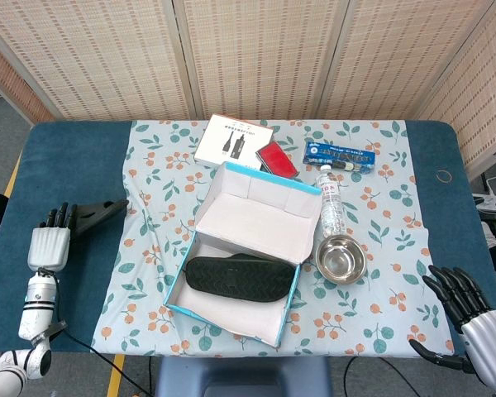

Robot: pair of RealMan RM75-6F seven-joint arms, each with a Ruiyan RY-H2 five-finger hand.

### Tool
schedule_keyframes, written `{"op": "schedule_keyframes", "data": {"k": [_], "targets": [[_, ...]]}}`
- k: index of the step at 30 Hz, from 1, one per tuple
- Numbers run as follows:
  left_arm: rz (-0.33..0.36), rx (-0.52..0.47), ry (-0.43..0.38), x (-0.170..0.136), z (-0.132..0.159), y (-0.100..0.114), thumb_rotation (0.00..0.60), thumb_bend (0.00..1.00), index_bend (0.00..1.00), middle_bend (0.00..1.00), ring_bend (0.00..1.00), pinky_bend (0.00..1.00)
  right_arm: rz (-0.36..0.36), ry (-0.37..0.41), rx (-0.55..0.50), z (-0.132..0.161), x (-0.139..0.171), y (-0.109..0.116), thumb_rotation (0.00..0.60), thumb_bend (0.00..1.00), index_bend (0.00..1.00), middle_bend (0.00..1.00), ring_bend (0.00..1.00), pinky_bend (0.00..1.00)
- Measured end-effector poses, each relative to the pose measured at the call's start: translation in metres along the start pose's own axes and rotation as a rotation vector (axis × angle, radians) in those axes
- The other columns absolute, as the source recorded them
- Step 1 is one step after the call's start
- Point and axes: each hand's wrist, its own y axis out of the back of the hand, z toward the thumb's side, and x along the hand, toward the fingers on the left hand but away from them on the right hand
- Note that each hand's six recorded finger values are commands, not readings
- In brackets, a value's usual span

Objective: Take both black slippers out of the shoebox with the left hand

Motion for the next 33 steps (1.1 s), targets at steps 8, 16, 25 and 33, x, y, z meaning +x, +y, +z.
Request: {"op": "schedule_keyframes", "data": {"k": [8, 16, 25, 33], "targets": [[-0.085, -0.270, -0.040, -0.021, 0.023, -0.005, 0.600, 0.36, 0.00, 0.00, 0.00, 0.21, 0.000, -0.006, 0.004, 0.000, 0.002, 0.001, 0.414, 0.13, 0.00, 0.00, 0.00, 0.00], [-0.203, -0.528, -0.106, -0.047, 0.037, 0.014, 0.600, 0.36, 0.00, 0.00, 0.00, 0.11, 0.008, -0.009, 0.001, 0.000, 0.004, 0.002, 0.414, 0.13, 0.00, 0.00, 0.00, 0.00], [-0.298, -0.623, -0.145, -0.067, 0.014, 0.047, 0.600, 0.36, 0.00, 0.00, 0.00, 0.07, 0.017, -0.005, 0.000, 0.001, 0.004, 0.000, 0.414, 0.13, 0.00, 0.00, 0.00, 0.00], [-0.365, -0.737, -0.140, -0.075, 0.019, 0.036, 0.600, 0.34, 0.00, 0.00, 0.00, 0.06, 0.019, -0.005, -0.004, 0.002, 0.005, 0.000, 0.414, 0.13, 0.00, 0.00, 0.00, 0.00]]}}
